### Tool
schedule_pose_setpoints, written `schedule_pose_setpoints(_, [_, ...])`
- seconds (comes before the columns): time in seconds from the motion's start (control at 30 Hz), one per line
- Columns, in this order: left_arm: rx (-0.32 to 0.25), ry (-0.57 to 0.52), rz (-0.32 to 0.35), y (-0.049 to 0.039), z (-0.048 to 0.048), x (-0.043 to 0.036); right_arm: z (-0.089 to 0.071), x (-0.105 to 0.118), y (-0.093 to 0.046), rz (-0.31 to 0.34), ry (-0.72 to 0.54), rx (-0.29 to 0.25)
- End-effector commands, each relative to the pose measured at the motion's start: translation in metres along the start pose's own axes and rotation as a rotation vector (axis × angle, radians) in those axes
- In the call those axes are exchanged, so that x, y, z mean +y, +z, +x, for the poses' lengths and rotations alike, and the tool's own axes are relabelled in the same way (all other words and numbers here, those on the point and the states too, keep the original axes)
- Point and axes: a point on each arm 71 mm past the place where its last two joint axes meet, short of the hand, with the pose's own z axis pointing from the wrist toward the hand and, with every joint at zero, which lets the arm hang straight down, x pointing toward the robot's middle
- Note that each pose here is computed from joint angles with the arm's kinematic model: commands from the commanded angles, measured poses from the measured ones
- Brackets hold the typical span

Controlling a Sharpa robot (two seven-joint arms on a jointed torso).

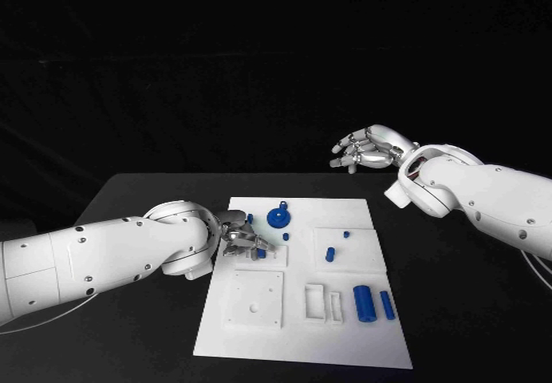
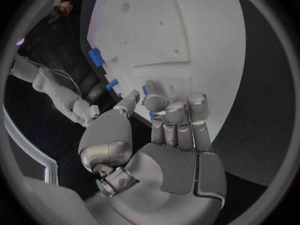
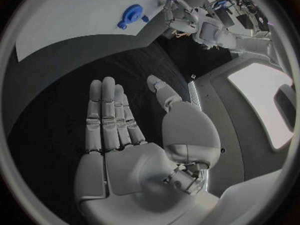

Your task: Assemble the parts on the task board

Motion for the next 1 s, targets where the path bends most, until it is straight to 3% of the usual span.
schedule_pose_setpoints(0.03, [-0.009,-0.032,0.019,0.0004,-0.0006,-0.0027,0.002,0.001,0.0,-0.006,-0.001,0.015])
schedule_pose_setpoints(0.33, [-0.016,-0.045,0.032,0.0012,-0.0003,-0.0061,0.004,0.0,0.001,-0.006,0.001,0.018])
schedule_pose_setpoints(0.67, [-0.023,-0.05,0.018,-0.0001,-0.0043,0.0008,0.003,-0.001,0.0,-0.002,0.0,0.017])
schedule_pose_setpoints(0.8, [-0.016,-0.076,0.029,-0.0032,-0.0103,0.0006,0.003,-0.002,0.0,-0.002,0.0,0.016])
schedule_pose_setpoints(1.0, [-0.054,-0.168,0.054,-0.0095,-0.0296,-0.0013,0.002,-0.003,-0.001,0.001,-0.001,0.012])
